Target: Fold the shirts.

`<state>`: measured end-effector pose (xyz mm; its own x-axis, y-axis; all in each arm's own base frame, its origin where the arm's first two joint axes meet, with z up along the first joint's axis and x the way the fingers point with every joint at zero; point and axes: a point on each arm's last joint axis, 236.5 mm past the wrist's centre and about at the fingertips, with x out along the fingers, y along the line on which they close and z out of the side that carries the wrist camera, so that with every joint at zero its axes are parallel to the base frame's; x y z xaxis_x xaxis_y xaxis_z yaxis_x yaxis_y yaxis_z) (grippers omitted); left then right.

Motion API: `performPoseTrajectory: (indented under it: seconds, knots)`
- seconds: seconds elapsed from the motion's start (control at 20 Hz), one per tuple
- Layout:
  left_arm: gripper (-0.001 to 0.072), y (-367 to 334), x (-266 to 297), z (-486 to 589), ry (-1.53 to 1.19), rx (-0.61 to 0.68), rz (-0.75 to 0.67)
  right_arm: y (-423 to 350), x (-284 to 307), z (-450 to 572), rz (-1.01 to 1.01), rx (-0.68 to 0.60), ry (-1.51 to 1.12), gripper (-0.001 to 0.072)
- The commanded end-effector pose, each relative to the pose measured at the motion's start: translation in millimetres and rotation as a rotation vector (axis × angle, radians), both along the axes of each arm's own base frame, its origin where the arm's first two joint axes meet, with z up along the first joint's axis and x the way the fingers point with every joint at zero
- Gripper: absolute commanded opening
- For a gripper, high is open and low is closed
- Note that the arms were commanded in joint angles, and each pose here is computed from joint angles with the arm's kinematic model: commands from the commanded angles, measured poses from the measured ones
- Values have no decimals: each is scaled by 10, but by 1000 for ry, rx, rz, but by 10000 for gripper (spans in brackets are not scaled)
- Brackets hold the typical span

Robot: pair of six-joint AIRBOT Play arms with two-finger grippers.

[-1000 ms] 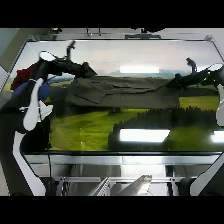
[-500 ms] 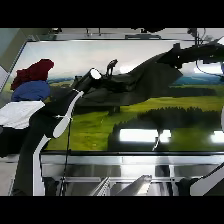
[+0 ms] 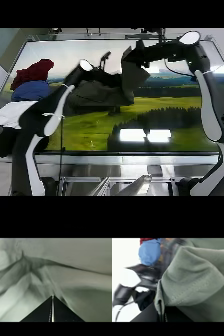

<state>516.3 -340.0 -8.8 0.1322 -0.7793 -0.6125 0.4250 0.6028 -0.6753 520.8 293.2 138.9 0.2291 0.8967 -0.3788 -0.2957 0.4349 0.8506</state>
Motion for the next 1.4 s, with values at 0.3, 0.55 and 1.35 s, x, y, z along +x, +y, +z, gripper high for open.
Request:
performPoseTrajectory:
  seconds: [0.3,0.55,1.35]
  knots:
    - [3,2531,-55,1967,-221,2,296,1890,85,-759,-197,109,-62,22]
    - [3,2948,-172,1777,-178,15,375,2544,-259,-897,-146,224,-168,628]
    - [3,2873,-253,1588,-134,17,338,-369,191,-1492,-45,-349,122,646]
